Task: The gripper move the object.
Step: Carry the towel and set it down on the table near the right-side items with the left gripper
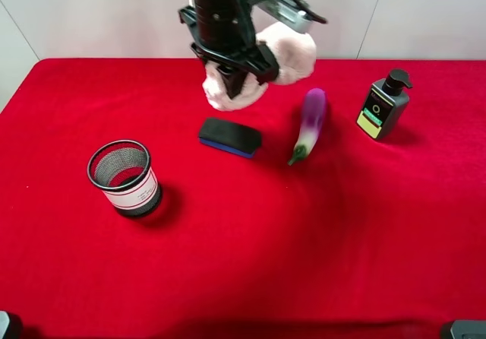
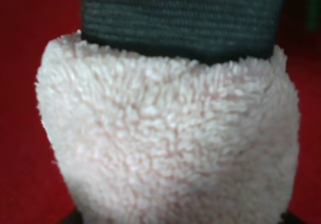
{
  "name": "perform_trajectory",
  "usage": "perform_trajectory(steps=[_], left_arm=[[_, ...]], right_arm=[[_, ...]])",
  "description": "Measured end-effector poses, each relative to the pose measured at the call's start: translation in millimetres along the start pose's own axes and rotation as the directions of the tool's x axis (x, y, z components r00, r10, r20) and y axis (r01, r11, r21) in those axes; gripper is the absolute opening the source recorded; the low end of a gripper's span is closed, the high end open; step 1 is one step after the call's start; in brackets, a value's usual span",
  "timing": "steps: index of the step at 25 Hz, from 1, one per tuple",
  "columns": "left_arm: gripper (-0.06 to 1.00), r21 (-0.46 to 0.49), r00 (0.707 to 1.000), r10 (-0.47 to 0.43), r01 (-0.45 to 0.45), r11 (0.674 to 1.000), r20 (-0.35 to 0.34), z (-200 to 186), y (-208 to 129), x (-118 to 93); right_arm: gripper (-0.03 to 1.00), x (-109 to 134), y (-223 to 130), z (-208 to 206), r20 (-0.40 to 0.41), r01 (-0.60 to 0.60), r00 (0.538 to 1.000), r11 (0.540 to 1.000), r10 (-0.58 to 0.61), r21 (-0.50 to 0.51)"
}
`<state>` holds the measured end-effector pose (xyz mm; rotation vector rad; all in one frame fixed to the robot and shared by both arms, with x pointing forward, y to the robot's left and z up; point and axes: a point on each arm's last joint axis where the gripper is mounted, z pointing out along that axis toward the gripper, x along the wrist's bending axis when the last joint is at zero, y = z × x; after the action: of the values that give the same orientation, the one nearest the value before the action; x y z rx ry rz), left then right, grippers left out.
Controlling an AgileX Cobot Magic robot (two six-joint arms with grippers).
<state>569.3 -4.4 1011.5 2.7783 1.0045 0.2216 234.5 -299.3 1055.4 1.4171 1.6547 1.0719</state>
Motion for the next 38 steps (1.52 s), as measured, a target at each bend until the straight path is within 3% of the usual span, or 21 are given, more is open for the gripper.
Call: perform_trajectory(steps=[15, 22, 38], left_arm=[[0.38, -0.052, 0.988, 0.126, -0.122, 0.991, 0.090, -5, 7, -75], [0.38, -0.071, 0.981, 0.165, -0.159, 0.985, 0.099, -2, 9, -95], [0.38, -0.026, 0.972, 0.191, -0.189, 0.982, 0.137, 66, 12, -125]], right_arm=[[0.69, 0, 0, 0, 0.000, 0.000, 1.000, 1.000, 0.000, 0.000], [0.69, 0, 0, 0, 0.000, 0.000, 1.000, 1.000, 0.000, 0.000], [0.69, 0, 0, 0, 0.000, 0.000, 1.000, 1.000, 0.000, 0.000]])
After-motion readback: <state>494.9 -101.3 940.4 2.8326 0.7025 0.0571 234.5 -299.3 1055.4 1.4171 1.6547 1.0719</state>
